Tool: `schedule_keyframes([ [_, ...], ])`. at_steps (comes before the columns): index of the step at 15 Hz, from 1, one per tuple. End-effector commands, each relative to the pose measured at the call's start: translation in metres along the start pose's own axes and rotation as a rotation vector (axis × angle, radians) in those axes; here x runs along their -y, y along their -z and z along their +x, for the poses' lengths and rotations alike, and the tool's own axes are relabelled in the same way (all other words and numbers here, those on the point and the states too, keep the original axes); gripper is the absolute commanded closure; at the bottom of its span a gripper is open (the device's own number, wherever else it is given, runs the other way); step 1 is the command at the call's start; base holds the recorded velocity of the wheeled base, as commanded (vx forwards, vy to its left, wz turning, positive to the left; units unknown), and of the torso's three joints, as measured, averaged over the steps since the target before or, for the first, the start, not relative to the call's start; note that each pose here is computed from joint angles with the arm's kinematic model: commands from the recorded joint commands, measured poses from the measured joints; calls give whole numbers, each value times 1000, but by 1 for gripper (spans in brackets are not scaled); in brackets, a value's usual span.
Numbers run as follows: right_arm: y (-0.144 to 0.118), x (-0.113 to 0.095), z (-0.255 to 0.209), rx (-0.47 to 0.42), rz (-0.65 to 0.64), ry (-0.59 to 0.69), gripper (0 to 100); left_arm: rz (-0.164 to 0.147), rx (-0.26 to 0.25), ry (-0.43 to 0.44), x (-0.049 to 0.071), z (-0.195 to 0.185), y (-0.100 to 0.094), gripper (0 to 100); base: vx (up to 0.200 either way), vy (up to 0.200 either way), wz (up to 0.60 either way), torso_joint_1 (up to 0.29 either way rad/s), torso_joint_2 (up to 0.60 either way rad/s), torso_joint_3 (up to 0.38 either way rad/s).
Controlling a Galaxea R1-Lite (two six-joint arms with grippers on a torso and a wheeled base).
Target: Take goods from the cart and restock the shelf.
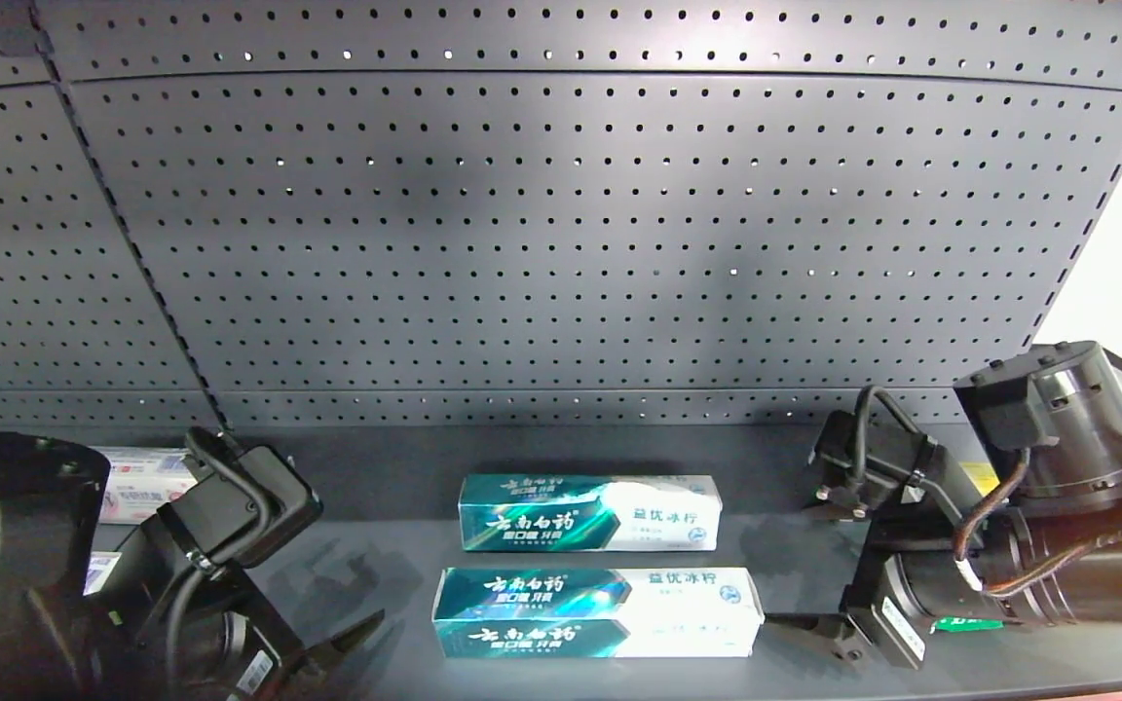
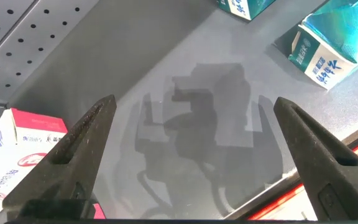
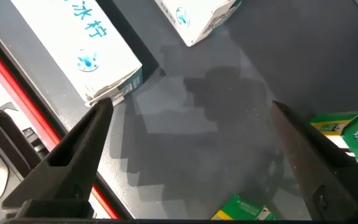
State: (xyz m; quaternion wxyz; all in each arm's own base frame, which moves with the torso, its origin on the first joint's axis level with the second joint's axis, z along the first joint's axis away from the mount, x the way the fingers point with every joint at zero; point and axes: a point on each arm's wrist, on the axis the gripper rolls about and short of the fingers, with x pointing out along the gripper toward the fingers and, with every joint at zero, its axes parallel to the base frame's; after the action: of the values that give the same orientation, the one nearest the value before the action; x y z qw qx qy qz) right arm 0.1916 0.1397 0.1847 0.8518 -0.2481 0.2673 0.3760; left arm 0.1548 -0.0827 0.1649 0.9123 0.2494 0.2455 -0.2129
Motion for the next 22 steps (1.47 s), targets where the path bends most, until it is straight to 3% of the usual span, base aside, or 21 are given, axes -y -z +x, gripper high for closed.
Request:
schedule_keyframes([
  [1, 0, 0, 0, -1, 0, -2, 0, 0, 0, -1, 0, 0, 0, 0, 0, 0, 0, 0, 0, 0],
  [12, 6, -2, -20, 41, 0, 18, 0, -7, 6, -6, 0, -4, 3, 0, 0, 0, 0, 0, 0, 0],
  [14, 1, 3, -37, 106, 9, 61, 0, -27, 24, -32, -4, -13, 7, 0, 0, 0, 0, 0, 0, 0],
  [19, 9, 11, -81, 237, 40, 188, 0, -118, 78, -190, -24, -45, 24, 0, 0, 0, 0, 0, 0, 0],
  [22, 51, -3, -120, 282, 127, 292, 0, -191, 107, -324, -29, -71, 47, 0, 0, 0, 0, 0, 0, 0],
])
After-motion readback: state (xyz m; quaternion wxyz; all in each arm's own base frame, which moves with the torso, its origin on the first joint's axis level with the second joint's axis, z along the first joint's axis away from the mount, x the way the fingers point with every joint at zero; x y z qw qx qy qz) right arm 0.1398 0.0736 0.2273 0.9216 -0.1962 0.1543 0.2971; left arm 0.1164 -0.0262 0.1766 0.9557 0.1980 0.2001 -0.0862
